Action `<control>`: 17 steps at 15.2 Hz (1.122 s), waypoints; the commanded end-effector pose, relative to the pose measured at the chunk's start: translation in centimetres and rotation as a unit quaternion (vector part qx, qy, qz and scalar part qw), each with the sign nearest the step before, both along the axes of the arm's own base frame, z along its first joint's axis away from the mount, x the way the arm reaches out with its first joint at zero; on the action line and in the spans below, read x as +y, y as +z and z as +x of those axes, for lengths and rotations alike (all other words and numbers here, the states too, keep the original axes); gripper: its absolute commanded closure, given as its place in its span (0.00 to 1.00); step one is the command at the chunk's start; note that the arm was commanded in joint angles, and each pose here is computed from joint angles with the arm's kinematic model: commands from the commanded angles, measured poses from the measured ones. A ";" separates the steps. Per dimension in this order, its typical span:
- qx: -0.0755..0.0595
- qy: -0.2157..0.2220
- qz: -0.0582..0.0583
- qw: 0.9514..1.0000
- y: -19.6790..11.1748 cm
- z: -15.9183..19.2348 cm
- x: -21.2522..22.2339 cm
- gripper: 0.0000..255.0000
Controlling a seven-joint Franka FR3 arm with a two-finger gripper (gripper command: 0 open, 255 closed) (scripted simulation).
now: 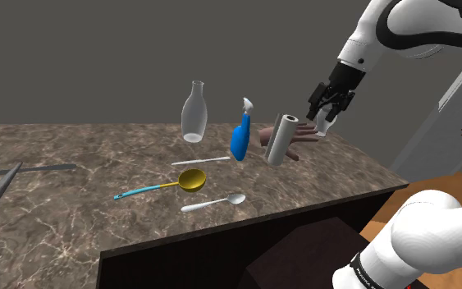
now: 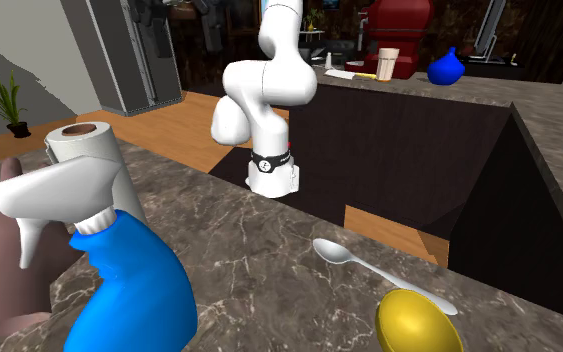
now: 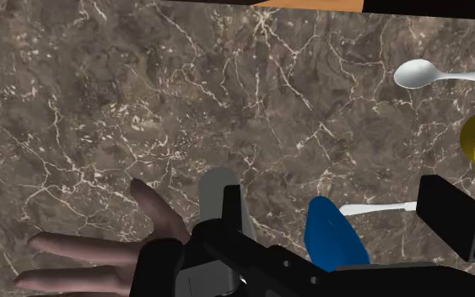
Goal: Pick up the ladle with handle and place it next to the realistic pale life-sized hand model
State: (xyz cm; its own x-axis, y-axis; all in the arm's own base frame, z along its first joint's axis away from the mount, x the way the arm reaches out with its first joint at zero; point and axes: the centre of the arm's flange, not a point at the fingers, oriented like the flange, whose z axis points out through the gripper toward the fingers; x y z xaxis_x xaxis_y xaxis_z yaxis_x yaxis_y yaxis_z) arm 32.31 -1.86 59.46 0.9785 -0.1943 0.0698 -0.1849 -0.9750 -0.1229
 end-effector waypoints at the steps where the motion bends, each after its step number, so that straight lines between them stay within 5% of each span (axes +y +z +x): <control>1: 0.000 0.000 0.000 1.000 0.0 0.0 0.0 0.00; 17: 0.022 -0.027 -0.001 0.999 -10.7 8.8 16.3 0.00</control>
